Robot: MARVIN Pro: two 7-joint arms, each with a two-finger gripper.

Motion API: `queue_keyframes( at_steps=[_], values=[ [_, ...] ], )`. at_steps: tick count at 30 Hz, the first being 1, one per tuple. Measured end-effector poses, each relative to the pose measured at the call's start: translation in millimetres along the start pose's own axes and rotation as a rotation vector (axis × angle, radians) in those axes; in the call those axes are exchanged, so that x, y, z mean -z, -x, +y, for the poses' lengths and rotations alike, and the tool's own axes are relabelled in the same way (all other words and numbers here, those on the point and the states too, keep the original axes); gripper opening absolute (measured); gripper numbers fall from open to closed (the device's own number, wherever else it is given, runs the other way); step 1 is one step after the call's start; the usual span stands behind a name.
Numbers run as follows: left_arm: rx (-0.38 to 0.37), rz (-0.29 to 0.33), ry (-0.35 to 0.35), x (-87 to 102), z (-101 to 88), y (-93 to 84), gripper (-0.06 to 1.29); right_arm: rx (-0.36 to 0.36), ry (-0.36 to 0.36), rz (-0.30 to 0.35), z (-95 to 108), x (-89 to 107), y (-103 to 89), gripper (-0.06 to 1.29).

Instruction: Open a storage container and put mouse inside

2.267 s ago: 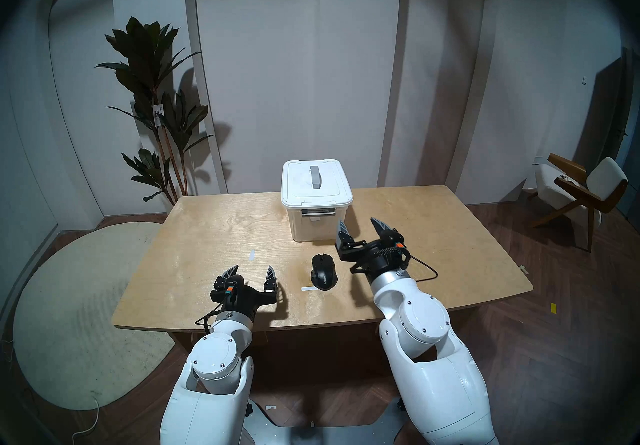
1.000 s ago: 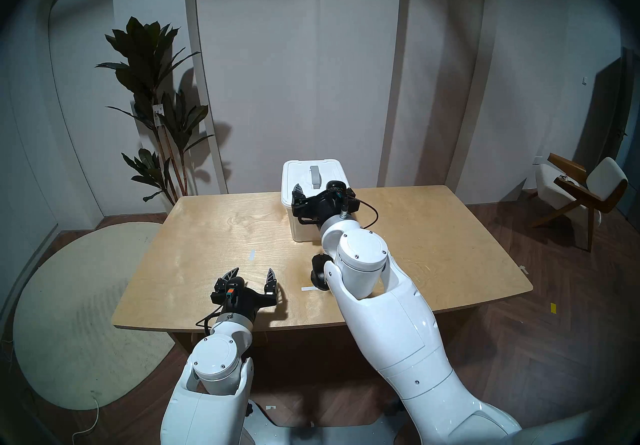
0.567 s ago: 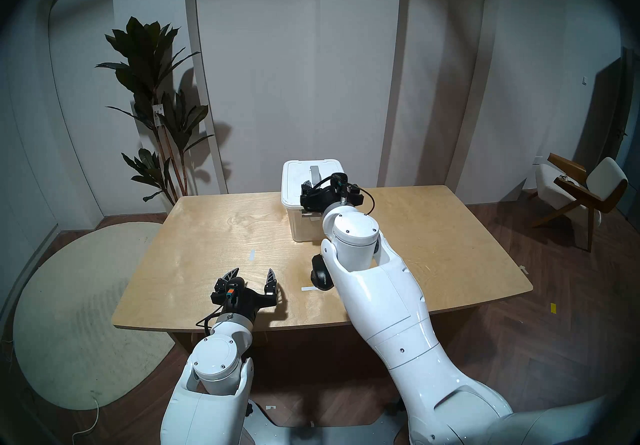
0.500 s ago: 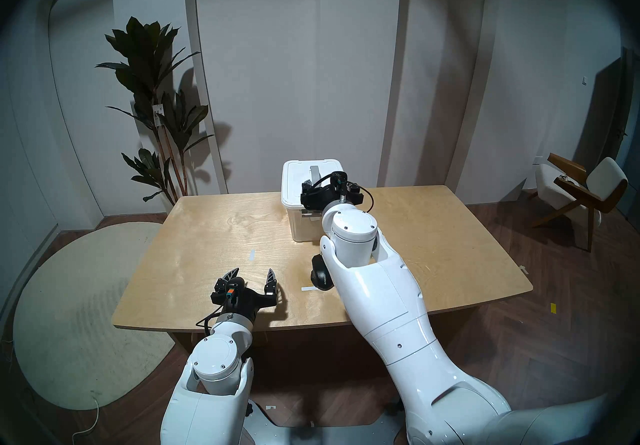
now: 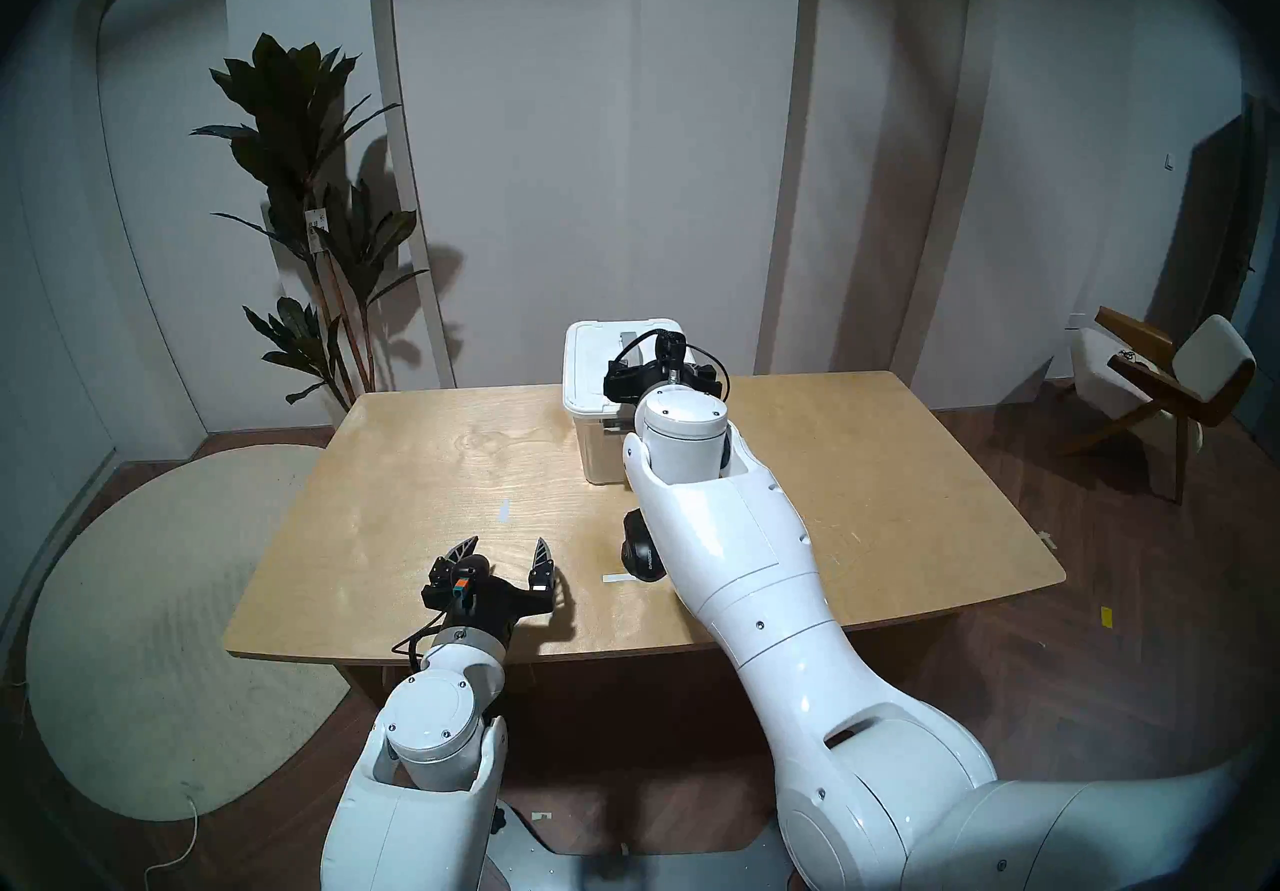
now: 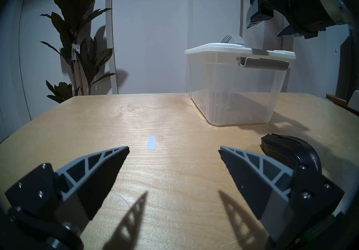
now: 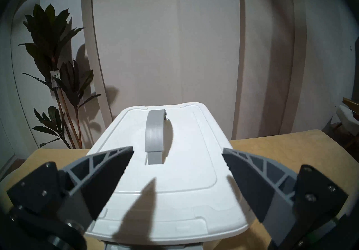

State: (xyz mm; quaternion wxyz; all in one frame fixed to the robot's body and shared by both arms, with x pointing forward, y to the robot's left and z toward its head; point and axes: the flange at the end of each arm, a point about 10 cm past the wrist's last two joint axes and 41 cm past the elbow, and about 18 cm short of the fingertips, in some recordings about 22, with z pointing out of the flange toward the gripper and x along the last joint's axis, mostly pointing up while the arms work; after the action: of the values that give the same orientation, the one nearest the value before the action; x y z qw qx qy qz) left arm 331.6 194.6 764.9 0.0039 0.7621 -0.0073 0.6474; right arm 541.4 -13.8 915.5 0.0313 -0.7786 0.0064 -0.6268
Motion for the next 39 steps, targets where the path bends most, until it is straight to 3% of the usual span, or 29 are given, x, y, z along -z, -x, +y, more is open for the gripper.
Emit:
queue_keyframes(
  at_steps=[39],
  values=[
    [0.000,0.003,0.000,-0.1,0.0,-1.1,1.25,0.040,0.057,-0.113,-24,-60.9,-13.4,1.22]
  ],
)
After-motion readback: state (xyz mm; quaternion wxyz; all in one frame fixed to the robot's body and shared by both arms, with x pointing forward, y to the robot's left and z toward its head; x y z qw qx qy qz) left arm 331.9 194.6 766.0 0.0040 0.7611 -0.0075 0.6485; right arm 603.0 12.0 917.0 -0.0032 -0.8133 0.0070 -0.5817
